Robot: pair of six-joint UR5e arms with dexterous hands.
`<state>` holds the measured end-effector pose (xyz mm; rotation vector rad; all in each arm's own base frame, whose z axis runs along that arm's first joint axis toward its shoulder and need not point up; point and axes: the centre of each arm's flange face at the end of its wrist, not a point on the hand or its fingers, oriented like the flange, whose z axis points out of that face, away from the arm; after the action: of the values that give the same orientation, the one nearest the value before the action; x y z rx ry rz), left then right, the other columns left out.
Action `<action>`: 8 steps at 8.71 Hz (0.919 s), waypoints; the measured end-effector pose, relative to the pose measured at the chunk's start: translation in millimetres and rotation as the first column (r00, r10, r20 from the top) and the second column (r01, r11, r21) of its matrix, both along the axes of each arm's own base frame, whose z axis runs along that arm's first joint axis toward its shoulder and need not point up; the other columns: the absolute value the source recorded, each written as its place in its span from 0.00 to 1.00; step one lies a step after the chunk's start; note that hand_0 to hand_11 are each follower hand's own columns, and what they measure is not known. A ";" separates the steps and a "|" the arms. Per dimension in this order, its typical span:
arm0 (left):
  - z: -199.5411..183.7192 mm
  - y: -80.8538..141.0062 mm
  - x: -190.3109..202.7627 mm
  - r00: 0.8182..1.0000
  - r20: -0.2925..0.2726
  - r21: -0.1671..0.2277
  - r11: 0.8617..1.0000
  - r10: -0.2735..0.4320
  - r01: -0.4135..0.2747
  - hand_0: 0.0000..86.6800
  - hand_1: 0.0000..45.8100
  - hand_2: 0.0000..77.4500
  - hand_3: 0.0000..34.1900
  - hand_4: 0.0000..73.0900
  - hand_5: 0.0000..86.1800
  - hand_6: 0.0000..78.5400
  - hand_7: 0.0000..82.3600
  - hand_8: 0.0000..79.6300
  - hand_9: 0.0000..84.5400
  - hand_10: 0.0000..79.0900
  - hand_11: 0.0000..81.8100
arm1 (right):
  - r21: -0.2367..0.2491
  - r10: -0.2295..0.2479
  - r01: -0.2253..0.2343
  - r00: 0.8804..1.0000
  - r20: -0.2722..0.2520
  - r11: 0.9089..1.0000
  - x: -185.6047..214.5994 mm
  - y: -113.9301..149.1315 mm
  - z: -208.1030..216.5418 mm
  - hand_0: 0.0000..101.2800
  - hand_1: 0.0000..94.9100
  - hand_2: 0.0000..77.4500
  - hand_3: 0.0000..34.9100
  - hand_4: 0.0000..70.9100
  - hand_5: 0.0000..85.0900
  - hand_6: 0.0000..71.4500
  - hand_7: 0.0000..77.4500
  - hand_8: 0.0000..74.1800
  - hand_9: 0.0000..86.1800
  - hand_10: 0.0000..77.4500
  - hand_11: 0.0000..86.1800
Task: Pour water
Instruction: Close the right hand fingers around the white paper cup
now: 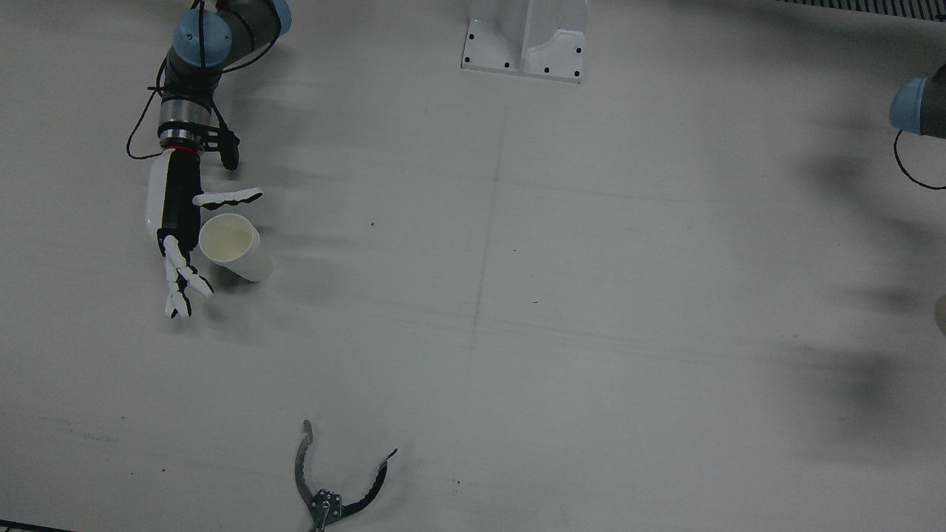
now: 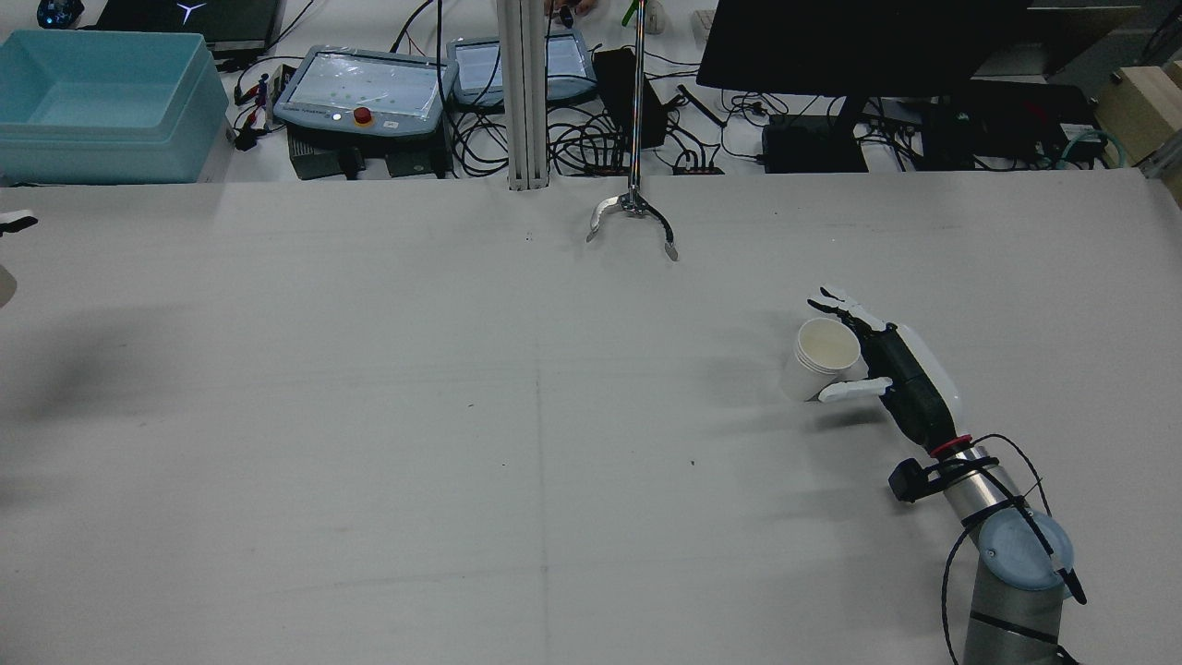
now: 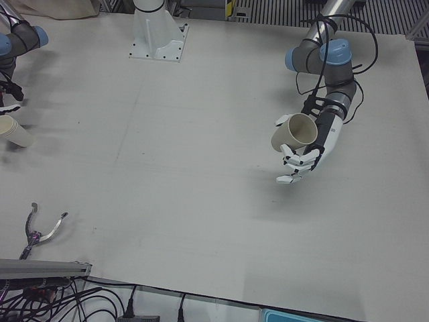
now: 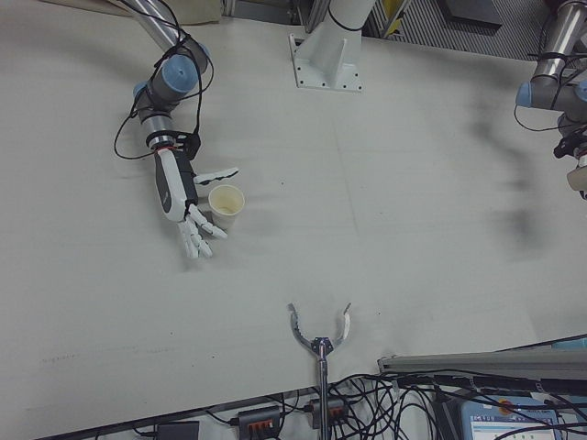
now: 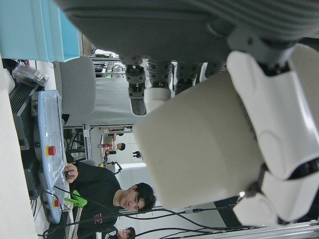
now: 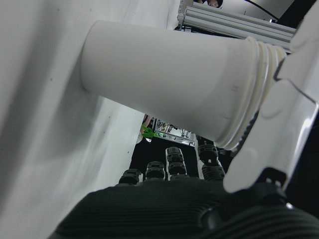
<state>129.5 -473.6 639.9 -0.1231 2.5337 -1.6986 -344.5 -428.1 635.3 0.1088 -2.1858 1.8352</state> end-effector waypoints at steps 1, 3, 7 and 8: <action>0.1 0.0 -0.1 1.000 0.000 0.000 1.000 0.000 0.000 0.61 0.11 0.54 0.00 0.55 0.61 0.51 0.85 0.71 0.92 0.19 0.31 | 0.000 0.000 0.000 1.000 -0.003 1.000 -4.8 -2.3 -4.7 0.48 0.11 0.01 0.00 0.13 0.12 0.06 0.13 0.04 0.01 0.01 0.03; 2.0 0.2 0.4 1.000 0.002 -0.003 1.000 0.001 -0.001 0.61 0.11 0.54 0.00 0.55 0.61 0.51 0.85 0.71 0.92 0.19 0.31 | -0.003 0.000 0.000 1.000 -0.012 1.000 -10.0 -4.7 -10.3 0.49 0.12 0.01 0.00 0.16 0.15 0.11 0.20 0.05 0.06 0.04 0.06; 5.1 0.6 -0.3 1.000 0.002 -0.004 1.000 0.001 -0.001 0.60 0.10 0.54 0.00 0.55 0.61 0.51 0.85 0.71 0.92 0.19 0.31 | 0.000 0.000 0.000 1.000 -0.018 1.000 -15.2 -6.7 -16.1 0.49 0.13 0.01 0.00 0.17 0.19 0.14 0.25 0.07 0.09 0.06 0.09; 6.2 1.0 -0.9 1.000 0.002 -0.004 1.000 0.001 -0.001 0.60 0.10 0.54 0.00 0.55 0.61 0.51 0.85 0.71 0.92 0.20 0.31 | 0.002 0.000 0.001 1.000 -0.018 1.000 -18.1 -7.8 -19.5 0.51 0.20 0.01 0.00 0.19 0.38 0.24 0.44 0.17 0.23 0.16 0.22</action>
<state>128.6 -472.6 646.1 -0.1226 2.5292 -1.7024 -362.6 -436.0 615.8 0.1249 -2.1750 1.8248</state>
